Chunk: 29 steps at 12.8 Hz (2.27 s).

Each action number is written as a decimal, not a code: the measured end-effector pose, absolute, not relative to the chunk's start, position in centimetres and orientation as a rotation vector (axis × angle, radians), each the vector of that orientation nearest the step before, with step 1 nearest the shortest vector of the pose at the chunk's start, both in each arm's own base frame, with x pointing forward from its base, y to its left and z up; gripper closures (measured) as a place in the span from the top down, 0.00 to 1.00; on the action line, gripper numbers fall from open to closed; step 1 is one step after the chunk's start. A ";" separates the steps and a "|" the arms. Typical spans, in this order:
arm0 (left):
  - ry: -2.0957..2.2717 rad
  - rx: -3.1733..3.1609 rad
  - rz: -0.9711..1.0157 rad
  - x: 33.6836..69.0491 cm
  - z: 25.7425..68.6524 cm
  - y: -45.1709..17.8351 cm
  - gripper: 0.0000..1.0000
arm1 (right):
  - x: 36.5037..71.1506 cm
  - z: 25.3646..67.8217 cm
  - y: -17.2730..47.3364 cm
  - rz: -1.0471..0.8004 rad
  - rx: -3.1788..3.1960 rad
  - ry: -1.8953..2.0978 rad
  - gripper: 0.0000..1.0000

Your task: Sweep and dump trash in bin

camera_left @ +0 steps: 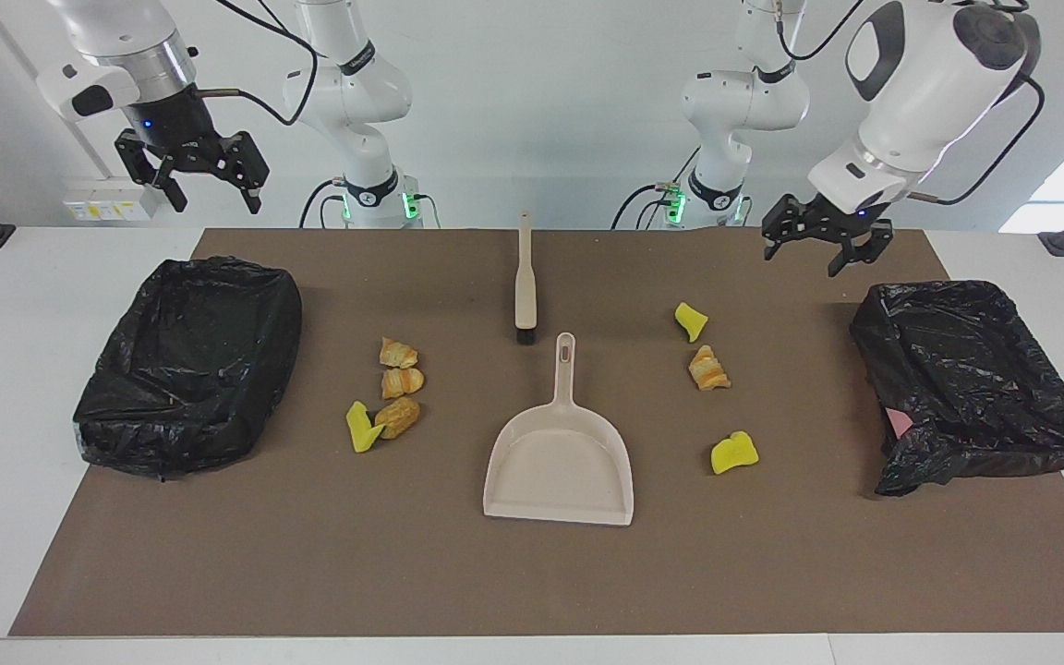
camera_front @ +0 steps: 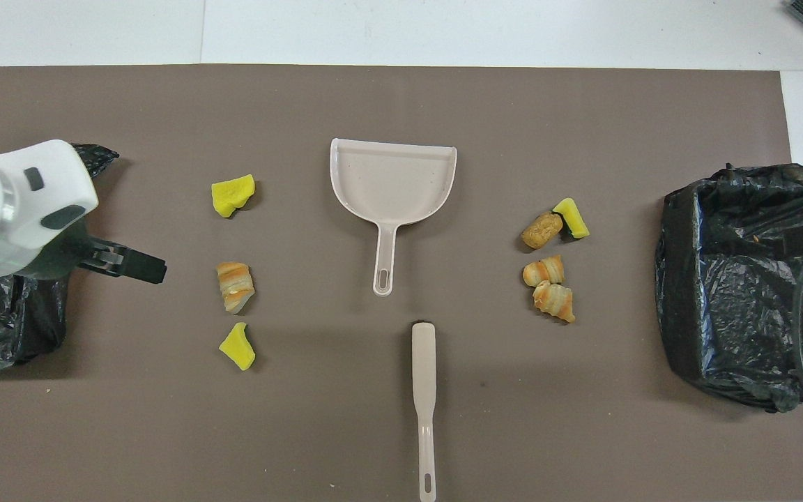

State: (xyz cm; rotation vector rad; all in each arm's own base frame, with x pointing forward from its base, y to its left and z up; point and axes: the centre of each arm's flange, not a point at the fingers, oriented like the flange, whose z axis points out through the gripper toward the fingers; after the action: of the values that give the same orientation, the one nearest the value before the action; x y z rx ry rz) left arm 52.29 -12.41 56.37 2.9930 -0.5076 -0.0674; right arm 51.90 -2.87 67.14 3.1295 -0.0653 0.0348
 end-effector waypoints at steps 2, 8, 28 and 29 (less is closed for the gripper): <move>-0.540 2.991 -0.074 51.3 54.4 -16.2 1.00 | 51.9 67.1 -2.9 0.033 3.130 -0.066 1.00; -0.547 3.007 -0.082 44.1 44.5 -29.2 1.00 | 51.5 67.0 -3.1 0.026 3.131 -0.070 1.00; -0.569 3.091 -0.185 26.5 33.8 -46.6 0.28 | 50.7 66.6 -3.4 0.010 3.134 -0.078 1.00; -0.561 3.101 -0.201 26.6 33.9 -46.3 0.26 | 50.6 66.6 -3.4 0.010 3.134 -0.078 1.00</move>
State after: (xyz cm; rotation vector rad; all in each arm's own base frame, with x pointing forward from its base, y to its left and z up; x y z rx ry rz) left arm 26.62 -46.33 33.93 3.1007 -0.5607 -0.2009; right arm 50.65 -3.37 66.60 3.1342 -0.0778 0.0101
